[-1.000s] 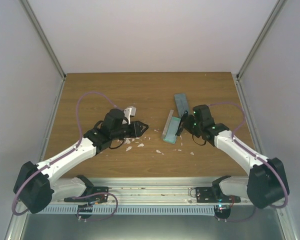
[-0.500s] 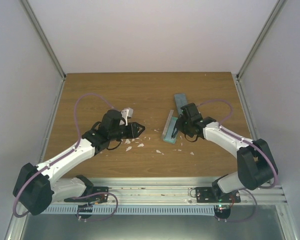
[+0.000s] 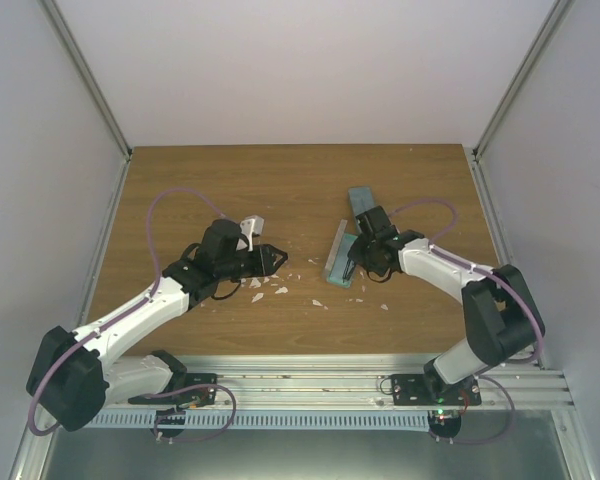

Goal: Organize the sunglasses
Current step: Place the sunglasses in the sunglasses case.

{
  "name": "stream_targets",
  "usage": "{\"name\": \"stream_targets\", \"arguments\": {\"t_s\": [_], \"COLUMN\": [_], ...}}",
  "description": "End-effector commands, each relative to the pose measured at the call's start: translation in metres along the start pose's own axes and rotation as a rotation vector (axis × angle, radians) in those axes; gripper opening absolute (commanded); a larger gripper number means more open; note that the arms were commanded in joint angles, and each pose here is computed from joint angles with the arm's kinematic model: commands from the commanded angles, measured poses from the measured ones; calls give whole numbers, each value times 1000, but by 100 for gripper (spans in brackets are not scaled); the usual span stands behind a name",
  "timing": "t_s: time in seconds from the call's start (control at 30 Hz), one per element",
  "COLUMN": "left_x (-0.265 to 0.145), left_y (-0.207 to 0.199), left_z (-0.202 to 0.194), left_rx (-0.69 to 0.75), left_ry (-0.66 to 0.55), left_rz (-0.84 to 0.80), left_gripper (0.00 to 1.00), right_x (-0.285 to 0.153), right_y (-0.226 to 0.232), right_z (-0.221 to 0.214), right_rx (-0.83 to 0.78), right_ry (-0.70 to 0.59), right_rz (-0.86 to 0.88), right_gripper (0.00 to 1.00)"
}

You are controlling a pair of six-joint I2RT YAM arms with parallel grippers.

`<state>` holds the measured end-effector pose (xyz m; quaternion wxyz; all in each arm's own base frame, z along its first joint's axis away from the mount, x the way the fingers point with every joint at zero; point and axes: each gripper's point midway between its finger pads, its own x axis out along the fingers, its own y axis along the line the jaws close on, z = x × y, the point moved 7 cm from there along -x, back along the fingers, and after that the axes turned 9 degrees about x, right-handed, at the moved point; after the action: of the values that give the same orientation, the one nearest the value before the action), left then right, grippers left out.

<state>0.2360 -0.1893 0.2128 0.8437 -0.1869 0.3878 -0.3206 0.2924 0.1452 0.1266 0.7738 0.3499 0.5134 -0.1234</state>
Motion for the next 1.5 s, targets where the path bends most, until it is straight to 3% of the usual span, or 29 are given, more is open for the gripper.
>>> {"name": "stream_targets", "arguments": {"t_s": [0.0,0.4,1.07,1.3,1.47], "left_x": [0,0,8,29,51], "left_y": [1,7,8,2,-3], "left_z": [1,-2,-3,1,13], "left_rx": [14,5,5,9,10], "left_ry": [-21,-15,9,61,93], "left_rz": [-15,0,-23,-112,-172], "left_gripper": [39,39,41,44,44], "right_x": [1,3,-4,-14,-12], "right_y": [8,20,24,9,-8], "right_z": [1,-1,-1,2,0], "right_rx": [-8,-24,-48,-106,-149], "right_ry": [-7,37,35,-44,-25], "right_rz": [-12,55,113,98,125], "right_gripper": [1,20,25,25,23]}}
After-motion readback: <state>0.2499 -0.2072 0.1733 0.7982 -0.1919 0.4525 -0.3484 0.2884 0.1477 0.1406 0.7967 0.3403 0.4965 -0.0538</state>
